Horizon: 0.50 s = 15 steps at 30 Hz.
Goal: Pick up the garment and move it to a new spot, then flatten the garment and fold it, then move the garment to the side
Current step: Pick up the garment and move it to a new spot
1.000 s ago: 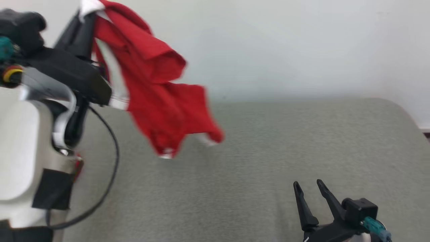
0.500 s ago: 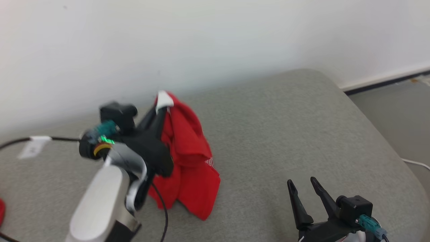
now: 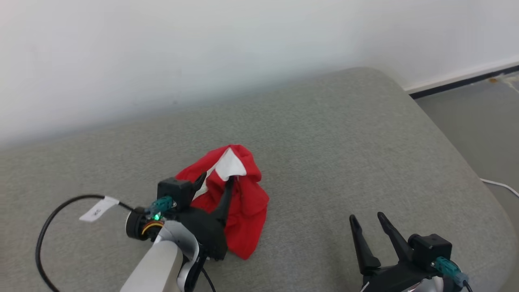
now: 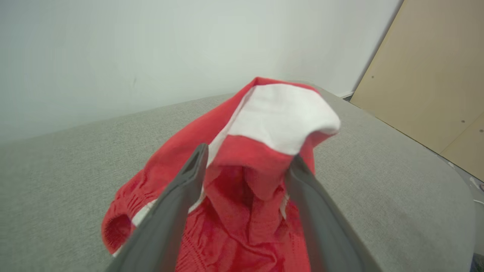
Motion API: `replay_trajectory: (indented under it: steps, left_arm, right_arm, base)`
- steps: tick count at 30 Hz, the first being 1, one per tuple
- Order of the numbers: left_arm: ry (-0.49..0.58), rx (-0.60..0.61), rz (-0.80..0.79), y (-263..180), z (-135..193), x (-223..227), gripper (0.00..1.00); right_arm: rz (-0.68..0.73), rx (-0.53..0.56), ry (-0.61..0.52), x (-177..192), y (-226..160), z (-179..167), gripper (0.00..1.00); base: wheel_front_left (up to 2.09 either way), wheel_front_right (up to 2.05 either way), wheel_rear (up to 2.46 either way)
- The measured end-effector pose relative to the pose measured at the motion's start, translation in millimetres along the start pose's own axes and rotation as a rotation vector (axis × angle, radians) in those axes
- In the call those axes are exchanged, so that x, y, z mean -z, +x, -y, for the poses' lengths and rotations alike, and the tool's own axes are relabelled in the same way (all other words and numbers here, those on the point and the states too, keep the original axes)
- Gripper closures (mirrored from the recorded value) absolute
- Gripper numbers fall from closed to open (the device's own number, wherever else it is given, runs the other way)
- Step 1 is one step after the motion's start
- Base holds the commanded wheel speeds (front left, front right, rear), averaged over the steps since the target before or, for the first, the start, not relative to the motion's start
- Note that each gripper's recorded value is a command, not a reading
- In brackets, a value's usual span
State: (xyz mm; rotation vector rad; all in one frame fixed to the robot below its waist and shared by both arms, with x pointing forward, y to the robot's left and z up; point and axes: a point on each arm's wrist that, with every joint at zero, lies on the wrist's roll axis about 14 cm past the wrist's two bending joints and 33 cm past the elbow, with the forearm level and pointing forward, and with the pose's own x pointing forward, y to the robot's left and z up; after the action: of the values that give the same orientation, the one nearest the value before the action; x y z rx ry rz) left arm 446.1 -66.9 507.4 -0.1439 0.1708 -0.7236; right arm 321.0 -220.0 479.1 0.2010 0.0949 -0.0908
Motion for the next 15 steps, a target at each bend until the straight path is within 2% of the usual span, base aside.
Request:
replay_trajectory:
  steps: [6,15]
  left_arm:
    - [-0.013,-0.068,0.106,-34.0,-24.5,-7.2,0.00]
    - [-0.061,-0.331,0.310,-117.5,-79.4,-30.5,0.00]
  right_arm:
    - [0.019,-0.021,-0.009,-6.7,8.7,-5.0,0.00]
    - [0.083,-0.078,-0.014,-17.6,19.6,-22.0,0.00]
  base:
    - [0.00,0.00,0.00]
    - [0.00,0.00,0.00]
